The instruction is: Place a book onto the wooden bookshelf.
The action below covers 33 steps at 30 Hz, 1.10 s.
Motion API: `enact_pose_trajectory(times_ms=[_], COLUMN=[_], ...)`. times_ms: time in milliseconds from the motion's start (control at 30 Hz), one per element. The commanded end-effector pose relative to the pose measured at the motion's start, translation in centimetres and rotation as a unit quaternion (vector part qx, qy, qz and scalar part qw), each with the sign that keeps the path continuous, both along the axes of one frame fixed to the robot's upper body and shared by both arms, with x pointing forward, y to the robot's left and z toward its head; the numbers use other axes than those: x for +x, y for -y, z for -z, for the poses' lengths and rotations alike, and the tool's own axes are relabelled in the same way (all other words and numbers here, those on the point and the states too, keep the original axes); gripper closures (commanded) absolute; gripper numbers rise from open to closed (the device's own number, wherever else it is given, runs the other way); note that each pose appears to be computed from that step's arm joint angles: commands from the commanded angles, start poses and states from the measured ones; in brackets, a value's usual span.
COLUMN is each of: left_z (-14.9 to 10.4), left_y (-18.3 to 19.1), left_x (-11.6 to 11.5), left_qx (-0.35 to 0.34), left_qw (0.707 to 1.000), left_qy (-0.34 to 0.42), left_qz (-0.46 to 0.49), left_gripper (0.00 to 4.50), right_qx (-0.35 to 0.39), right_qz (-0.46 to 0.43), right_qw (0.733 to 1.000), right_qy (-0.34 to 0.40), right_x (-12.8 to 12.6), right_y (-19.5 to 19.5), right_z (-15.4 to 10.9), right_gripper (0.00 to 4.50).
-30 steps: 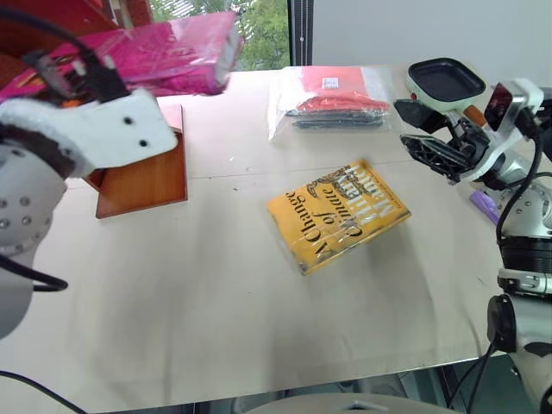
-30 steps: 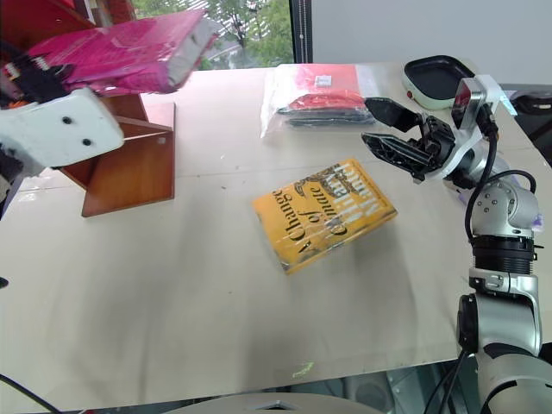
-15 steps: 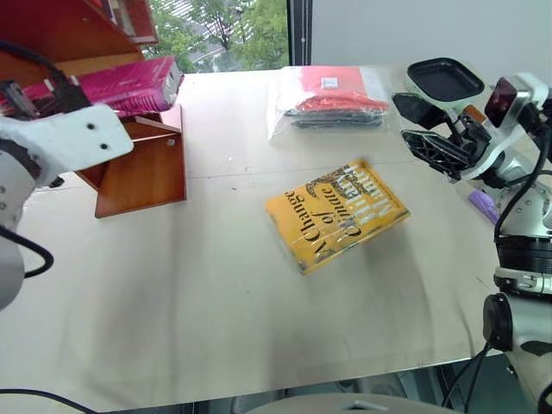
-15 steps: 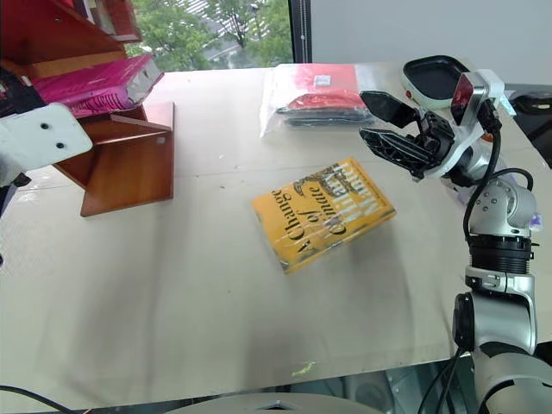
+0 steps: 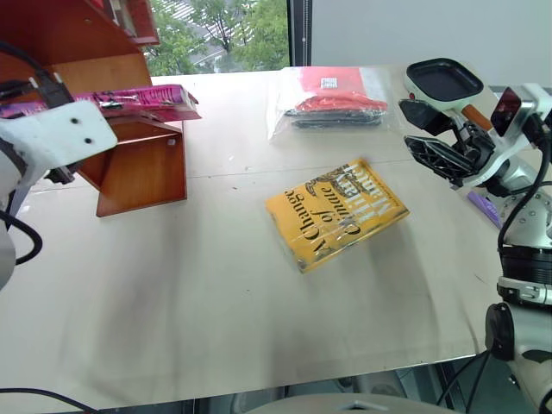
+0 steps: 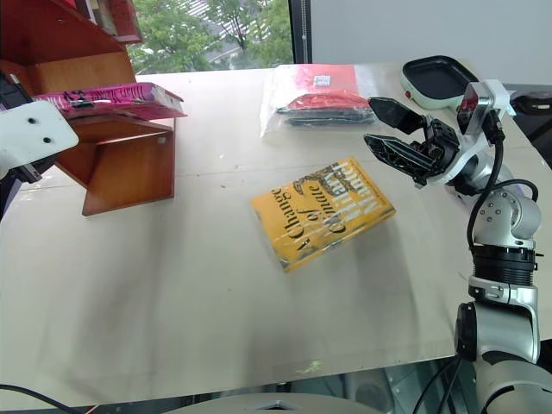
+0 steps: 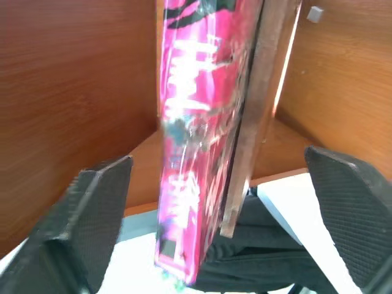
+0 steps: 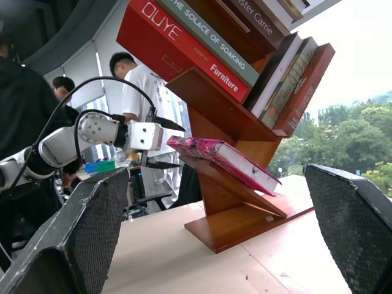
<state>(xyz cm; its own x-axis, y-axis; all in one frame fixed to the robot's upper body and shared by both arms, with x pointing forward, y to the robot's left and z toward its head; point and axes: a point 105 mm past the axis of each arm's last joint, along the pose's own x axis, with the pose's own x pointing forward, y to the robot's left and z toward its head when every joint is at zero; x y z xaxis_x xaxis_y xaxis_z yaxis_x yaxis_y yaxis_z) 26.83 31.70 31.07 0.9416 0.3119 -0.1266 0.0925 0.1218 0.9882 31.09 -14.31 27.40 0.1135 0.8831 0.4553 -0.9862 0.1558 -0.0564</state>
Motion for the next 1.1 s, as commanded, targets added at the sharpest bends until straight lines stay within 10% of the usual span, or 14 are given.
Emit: enact_pose_trajectory(times_ms=[33, 267, 433, 633, 800, 900, 1100], left_z=[-2.0, -7.5, -7.6, 3.5, 13.5, 18.8, 24.1], left_y=[-0.4, -1.5, 2.7, 8.3, 12.9, 14.6, 12.9], left_x=[-2.0, -6.4, -5.6, -3.8, -5.6, -8.3, -9.8], left_qx=[0.02, 0.098, 0.065, -0.174, -0.561, -0.621, -0.645], left_qw=[0.998, 0.969, 0.96, 0.937, 0.778, 0.735, 0.729], left_qy=[0.059, 0.205, 0.272, 0.189, 0.028, -0.115, -0.171], left_qz=[-0.03, -0.093, 0.033, 0.237, 0.281, 0.246, 0.151], left_gripper=[0.06, 0.06, 0.06, 0.06, 0.06, 0.06, 0.06], right_qx=[0.01, 0.012, 0.008, -0.023, -0.089, -0.178, -0.236], right_qz=[0.017, 0.009, 0.006, 0.043, 0.151, 0.215, 0.283], right_qw=[0.999, 1.0, 1.0, 0.999, 0.984, 0.959, 0.927], right_qy=[0.031, 0.017, 0.015, -0.003, -0.036, -0.048, -0.072], right_x=[-0.5, -0.3, -0.3, 0.1, 0.7, -0.5, -3.6], right_y=[0.8, 0.4, 0.2, 1.0, 3.9, 6.3, 9.7], right_z=[-1.3, -0.8, -0.5, 1.8, 8.1, 13.2, 17.3], right_gripper=[0.0, 0.0, 0.0, 0.0, 0.0, 0.0, 0.0])
